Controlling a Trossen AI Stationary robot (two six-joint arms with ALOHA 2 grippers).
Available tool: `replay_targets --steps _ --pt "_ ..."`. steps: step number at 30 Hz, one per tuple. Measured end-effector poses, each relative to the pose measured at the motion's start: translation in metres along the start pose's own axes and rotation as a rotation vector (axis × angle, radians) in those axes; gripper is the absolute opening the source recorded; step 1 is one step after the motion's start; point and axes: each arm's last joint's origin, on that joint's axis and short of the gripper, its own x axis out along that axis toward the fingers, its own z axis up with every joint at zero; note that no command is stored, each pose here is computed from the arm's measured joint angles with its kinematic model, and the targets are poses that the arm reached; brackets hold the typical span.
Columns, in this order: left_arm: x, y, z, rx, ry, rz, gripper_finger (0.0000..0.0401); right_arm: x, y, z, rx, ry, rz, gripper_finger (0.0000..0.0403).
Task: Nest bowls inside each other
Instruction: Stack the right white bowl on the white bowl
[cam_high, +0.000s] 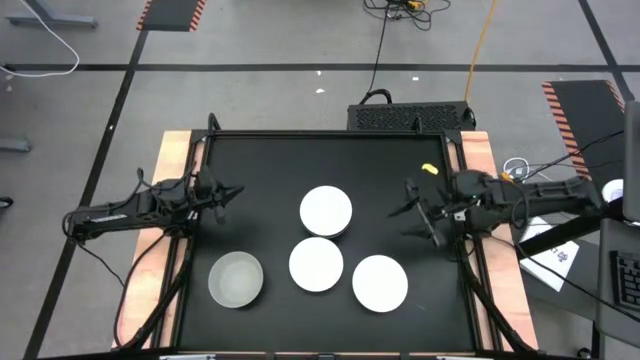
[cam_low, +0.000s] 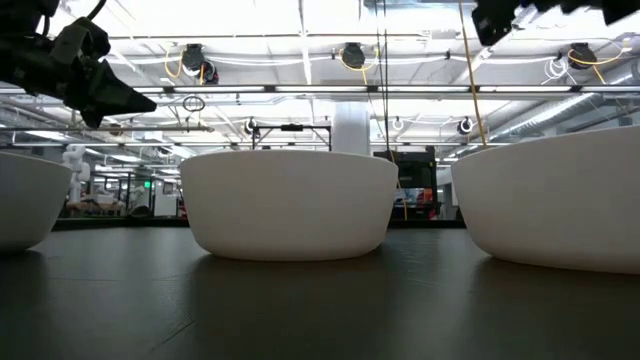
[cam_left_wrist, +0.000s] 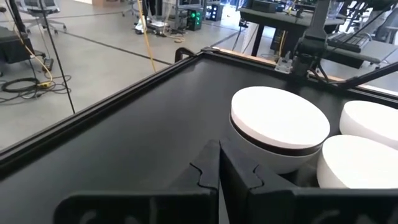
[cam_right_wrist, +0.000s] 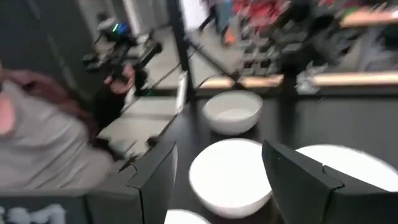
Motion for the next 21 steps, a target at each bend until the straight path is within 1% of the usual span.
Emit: replay_targets --steps 3,10,16,21 --pt "0.000 0.000 0.000 0.004 0.001 -0.009 0.0002 0.009 0.009 0.004 0.011 0.058 0.033 0.0228" --pt "0.000 -0.001 0.001 0.011 -0.003 -0.024 0.0015 0.021 0.031 0.007 0.000 0.079 0.041 0.0228" --pt "0.000 -0.001 0.001 0.012 -0.002 -0.028 0.0003 0.029 0.044 0.001 0.033 0.103 0.004 0.0228" --pt "0.000 -0.001 0.000 0.012 -0.001 -0.035 0.0017 0.040 0.050 -0.009 0.111 0.162 -0.036 0.0228"
